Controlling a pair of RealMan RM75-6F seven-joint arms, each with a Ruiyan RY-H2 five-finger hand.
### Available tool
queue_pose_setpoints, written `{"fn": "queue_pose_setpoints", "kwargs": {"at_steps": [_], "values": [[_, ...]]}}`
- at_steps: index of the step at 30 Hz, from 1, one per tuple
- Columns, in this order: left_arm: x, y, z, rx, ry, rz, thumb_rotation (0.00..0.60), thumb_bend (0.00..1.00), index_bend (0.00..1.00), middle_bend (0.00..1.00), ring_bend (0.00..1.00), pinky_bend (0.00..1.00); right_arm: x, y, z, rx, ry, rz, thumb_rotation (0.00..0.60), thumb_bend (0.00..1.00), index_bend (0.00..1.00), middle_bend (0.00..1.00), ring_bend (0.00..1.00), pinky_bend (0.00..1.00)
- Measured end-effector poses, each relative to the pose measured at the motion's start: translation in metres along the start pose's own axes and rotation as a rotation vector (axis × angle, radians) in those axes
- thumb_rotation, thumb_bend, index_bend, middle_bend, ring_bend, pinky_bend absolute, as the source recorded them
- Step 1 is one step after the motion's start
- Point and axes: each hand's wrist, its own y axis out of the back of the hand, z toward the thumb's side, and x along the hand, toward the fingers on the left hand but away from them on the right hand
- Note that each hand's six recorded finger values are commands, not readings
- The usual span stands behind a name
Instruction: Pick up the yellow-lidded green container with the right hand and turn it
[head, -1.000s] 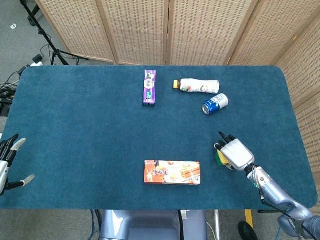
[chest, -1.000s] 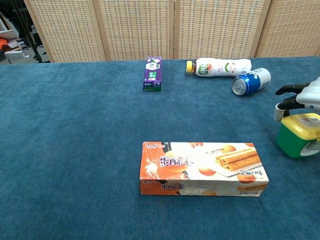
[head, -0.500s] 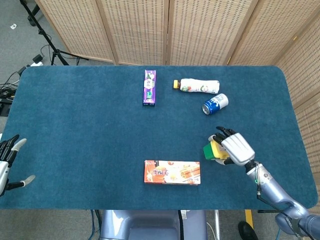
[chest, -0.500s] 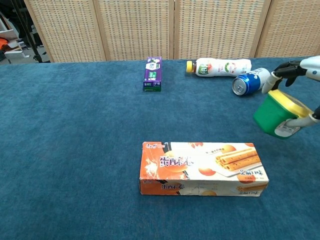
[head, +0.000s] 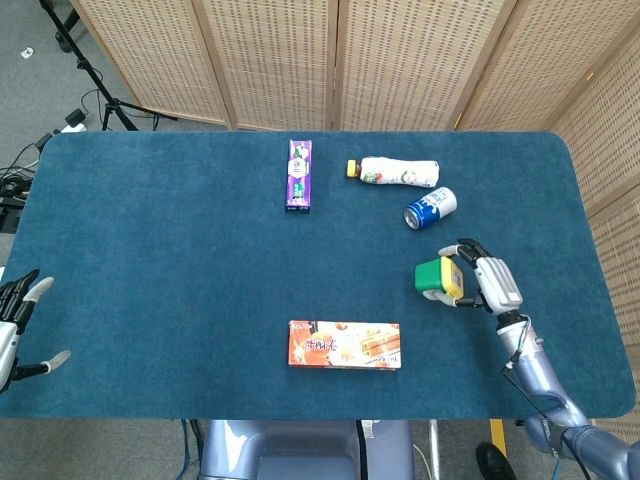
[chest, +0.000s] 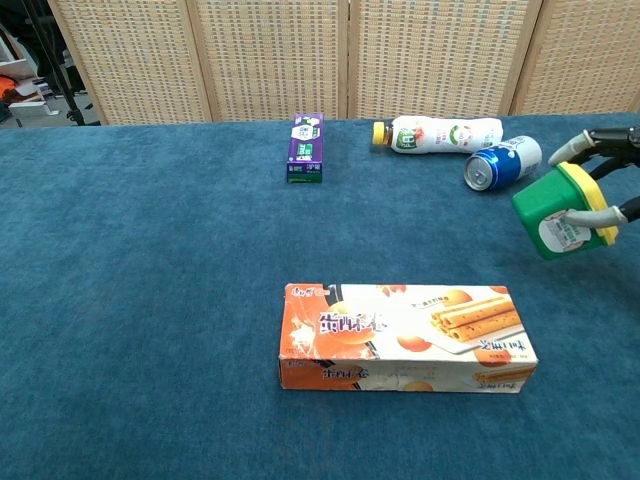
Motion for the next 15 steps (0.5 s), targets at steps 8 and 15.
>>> {"fn": "queue_pose_setpoints", "kwargs": {"at_steps": [8,15], "values": [[0.001,-0.002,0.0,0.004,0.004,-0.006,0.6,0.0,0.05,0.0,0.0,0.05,0.003,-0.01,-0.023,0.009,-0.035,-0.011,0.6,0.57,0.47,0.39,0.14,0.14],[0.001,-0.001,0.0,0.008,0.008,0.0,0.6,0.0,0.05,0.0,0.0,0.05,0.01,-0.016,-0.033,0.052,-0.036,0.06,0.6,0.16,0.0,0.0,0.0,0.0]]}}
